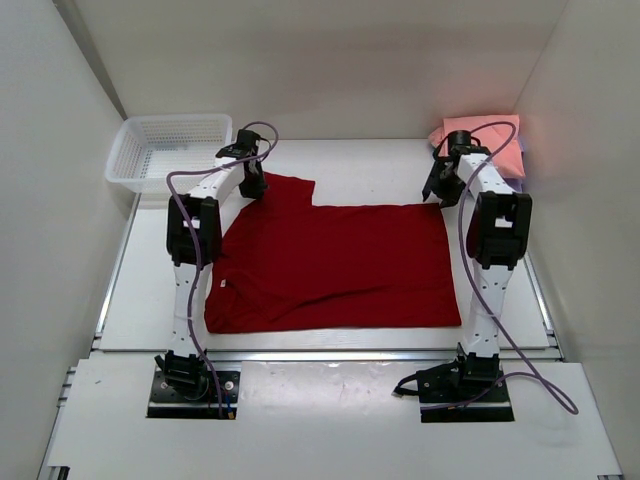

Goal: Fold and stack the t-shirts
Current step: Grap the side of the flattened tshirt furthest away from the robot with both arms

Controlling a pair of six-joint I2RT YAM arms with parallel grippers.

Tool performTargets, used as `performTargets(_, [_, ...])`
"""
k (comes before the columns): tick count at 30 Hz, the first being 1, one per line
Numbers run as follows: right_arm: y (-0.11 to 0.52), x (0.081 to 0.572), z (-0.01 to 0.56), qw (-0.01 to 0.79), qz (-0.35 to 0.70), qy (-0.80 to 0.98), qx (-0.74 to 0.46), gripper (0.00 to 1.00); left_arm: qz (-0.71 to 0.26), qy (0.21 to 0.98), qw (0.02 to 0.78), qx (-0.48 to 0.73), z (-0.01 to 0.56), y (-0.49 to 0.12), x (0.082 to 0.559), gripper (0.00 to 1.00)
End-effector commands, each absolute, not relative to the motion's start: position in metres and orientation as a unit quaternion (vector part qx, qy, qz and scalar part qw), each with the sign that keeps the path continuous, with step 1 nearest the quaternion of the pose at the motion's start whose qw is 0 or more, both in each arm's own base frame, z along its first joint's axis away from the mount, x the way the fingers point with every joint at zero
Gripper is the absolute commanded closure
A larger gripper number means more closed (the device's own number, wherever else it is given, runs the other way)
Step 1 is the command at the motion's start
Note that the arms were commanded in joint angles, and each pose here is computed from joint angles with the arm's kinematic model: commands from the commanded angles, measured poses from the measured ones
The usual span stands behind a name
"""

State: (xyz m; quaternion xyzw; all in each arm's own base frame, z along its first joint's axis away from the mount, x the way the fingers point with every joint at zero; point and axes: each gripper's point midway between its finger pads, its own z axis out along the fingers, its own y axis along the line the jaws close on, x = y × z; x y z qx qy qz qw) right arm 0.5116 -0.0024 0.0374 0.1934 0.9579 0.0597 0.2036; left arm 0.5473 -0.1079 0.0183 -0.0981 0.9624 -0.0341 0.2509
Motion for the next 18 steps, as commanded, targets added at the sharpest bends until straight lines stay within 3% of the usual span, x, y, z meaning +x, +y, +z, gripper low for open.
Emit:
performTargets(1, [-0.011,0.526,0.045,0.216,0.001,0.953,0.213,0.51,-0.038,0.966,0.233,-0.109,0.018,-0.101,0.54,1.0])
performTargets(18, [-0.013,0.5,0.02,0.097,-0.041,0.971,0.216,0.54,-0.048,0.96,0.242,-0.131,0.032,-0.085,0.542,1.0])
